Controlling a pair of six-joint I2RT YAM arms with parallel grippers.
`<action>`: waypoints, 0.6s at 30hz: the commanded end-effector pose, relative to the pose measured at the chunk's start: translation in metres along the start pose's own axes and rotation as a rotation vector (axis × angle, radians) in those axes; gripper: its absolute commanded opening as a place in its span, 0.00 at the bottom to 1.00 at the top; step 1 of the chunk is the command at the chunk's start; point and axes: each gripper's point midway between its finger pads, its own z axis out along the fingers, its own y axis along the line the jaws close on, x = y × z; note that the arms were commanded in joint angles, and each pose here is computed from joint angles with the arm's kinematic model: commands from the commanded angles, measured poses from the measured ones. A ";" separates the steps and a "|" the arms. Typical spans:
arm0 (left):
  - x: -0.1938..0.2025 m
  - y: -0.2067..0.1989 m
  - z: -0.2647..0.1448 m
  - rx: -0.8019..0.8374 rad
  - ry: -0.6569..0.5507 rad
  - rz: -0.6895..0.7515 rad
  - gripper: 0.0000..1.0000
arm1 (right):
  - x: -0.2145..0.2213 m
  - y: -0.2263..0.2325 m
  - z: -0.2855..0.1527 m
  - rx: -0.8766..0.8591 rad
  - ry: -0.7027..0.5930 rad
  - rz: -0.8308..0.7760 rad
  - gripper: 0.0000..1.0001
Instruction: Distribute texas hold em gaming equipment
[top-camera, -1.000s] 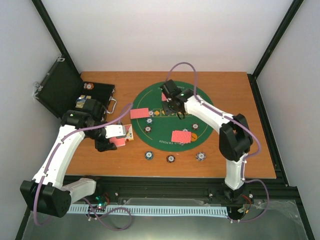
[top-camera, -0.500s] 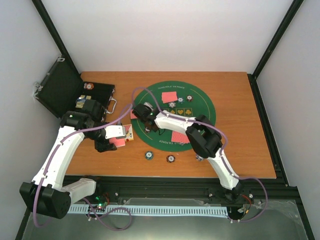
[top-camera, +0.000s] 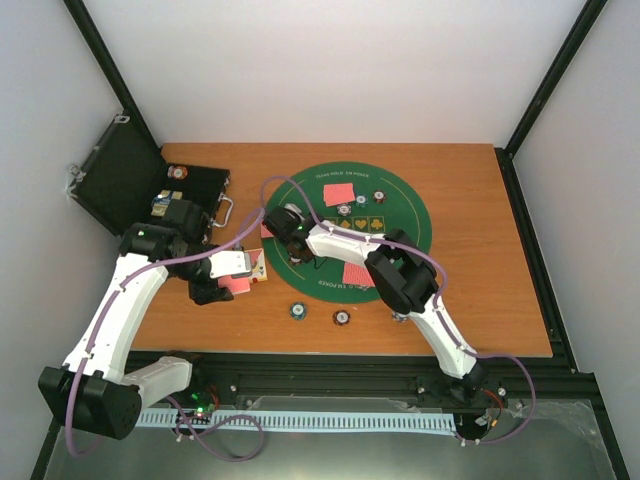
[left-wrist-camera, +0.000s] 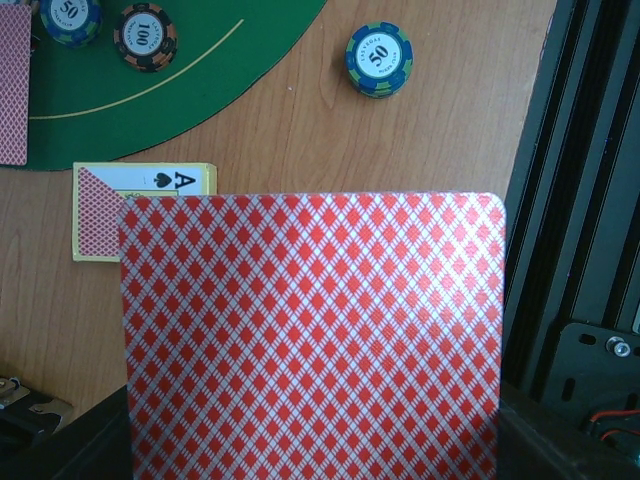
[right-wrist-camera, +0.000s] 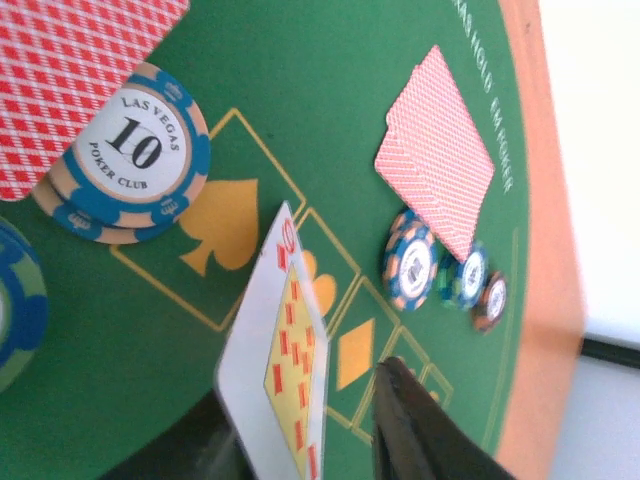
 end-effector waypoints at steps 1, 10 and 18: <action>-0.006 -0.001 -0.009 -0.015 -0.023 0.014 0.02 | -0.001 0.009 -0.006 -0.066 -0.007 0.024 0.36; -0.008 0.002 -0.011 -0.019 -0.025 0.021 0.02 | 0.012 0.004 -0.034 -0.145 -0.042 0.077 0.55; -0.008 0.000 -0.011 -0.018 -0.025 0.018 0.02 | 0.034 0.011 -0.030 -0.149 0.007 0.068 0.55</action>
